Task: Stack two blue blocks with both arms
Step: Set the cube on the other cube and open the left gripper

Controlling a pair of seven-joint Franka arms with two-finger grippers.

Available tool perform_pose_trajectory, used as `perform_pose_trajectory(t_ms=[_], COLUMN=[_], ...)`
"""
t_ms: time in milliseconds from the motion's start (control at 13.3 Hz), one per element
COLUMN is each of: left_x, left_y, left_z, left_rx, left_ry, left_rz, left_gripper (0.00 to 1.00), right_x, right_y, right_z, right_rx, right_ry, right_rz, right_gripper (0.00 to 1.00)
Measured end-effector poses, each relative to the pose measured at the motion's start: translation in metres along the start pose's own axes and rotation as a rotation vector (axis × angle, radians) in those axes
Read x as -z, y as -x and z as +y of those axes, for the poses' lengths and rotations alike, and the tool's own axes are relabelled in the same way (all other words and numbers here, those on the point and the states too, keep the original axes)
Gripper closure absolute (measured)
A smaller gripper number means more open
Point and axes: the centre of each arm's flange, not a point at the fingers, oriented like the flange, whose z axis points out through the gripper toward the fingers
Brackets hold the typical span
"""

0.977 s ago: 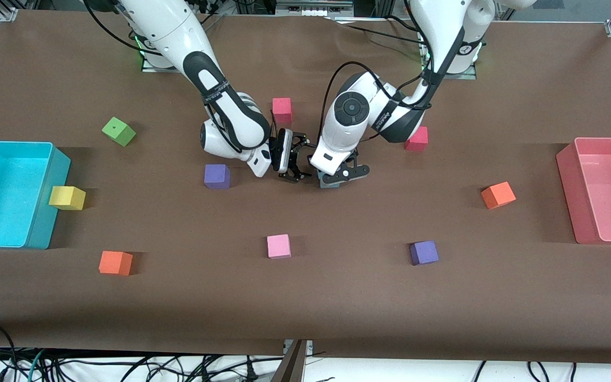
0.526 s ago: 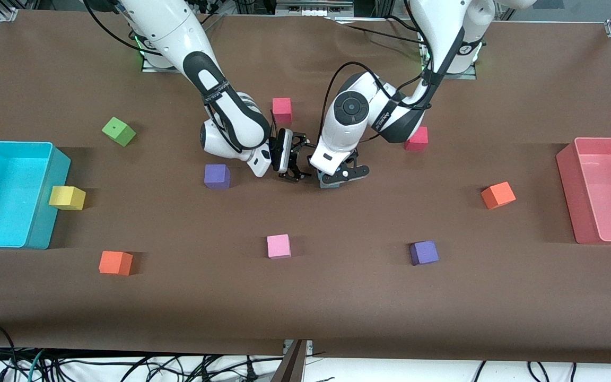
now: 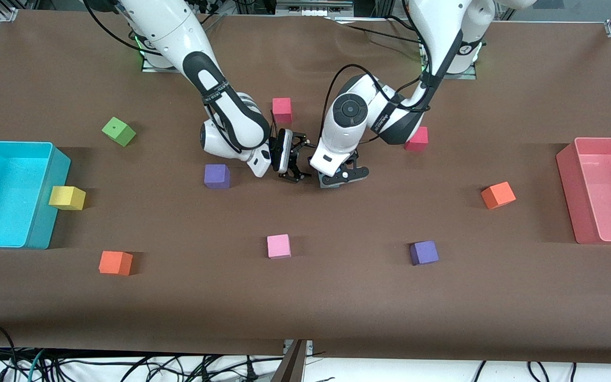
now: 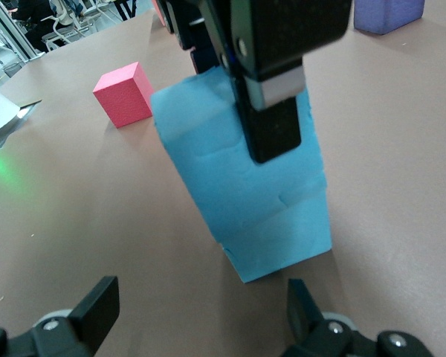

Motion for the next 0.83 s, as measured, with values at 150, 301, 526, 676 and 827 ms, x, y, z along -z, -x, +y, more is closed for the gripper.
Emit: perform_pose_trajectory(t_ms=[150, 301, 526, 676, 827], left_x=[0.0001, -0.0006, -0.0041, -0.0039, -0.0003], left_y=[0.0, 0.0, -0.0003, -0.0004, -0.0013], left_z=[0.0001, 0.0, -0.0004, -0.0002, 0.0006], left_rx=[0.0, 0.0, 0.001, 0.001, 0.002], left_ry=[0.0, -0.001, -0.003, -0.001, 0.005], left_rz=[0.0, 0.0, -0.002, -0.001, 0.004], left_gripper=[0.47, 0.4, 0.11, 0.01, 0.0], right_x=[0.0, 0.0001, 0.0001, 0.0001, 0.0001], right_y=[0.0, 0.0, 0.0001, 0.0001, 0.0001], right_z=[0.0, 0.0001, 0.0002, 0.0001, 0.0001], right_rx=[0.0, 0.0, 0.0, 0.0, 0.0], right_ry=[0.0, 0.0, 0.0, 0.0, 0.001], right_rz=[0.0, 0.0, 0.0, 0.0, 0.001], right_gripper=[0.0, 0.0, 0.0, 0.0, 0.0])
